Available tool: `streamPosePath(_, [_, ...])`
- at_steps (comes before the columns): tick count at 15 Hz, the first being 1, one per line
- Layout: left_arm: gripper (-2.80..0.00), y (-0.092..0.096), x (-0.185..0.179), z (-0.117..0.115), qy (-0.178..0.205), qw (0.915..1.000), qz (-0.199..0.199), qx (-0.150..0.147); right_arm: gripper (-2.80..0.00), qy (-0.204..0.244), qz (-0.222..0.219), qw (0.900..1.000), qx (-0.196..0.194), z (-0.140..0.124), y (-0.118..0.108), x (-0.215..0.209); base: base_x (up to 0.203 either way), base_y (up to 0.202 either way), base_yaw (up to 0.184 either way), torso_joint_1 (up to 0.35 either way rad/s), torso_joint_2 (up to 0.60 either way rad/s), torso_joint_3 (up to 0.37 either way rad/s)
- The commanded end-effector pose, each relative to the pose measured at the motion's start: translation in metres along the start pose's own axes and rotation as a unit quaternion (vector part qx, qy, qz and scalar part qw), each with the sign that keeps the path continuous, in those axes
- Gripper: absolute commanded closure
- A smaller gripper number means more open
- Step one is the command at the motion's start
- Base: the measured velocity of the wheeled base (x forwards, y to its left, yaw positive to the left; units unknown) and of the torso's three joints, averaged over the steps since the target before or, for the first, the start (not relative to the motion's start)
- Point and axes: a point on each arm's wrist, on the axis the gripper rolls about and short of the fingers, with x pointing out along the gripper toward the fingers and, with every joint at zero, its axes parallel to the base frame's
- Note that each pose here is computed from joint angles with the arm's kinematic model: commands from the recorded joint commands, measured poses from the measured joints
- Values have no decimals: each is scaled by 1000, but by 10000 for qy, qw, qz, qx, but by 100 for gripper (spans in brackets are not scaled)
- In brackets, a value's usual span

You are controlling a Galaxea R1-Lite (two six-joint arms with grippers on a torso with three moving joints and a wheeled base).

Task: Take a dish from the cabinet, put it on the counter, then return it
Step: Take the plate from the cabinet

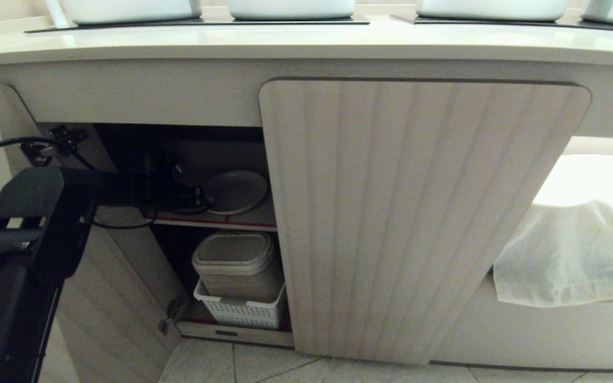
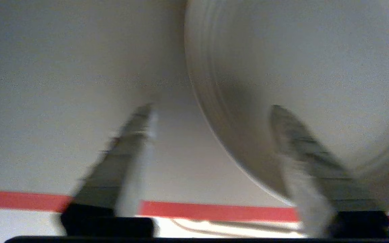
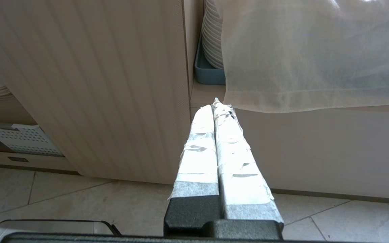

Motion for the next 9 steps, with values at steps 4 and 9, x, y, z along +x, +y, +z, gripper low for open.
streamPosePath(4, [0, 1, 3, -2, 18, 10000, 4, -12, 0, -6, -1, 10000, 2, 0, 0, 0, 0, 0, 0, 0, 0, 0])
streamPosePath(9, [0, 1, 3, -2, -4, 10000, 2, 0, 0, 2, -2, 10000, 2, 0, 0, 0, 0, 0, 0, 0, 0, 0])
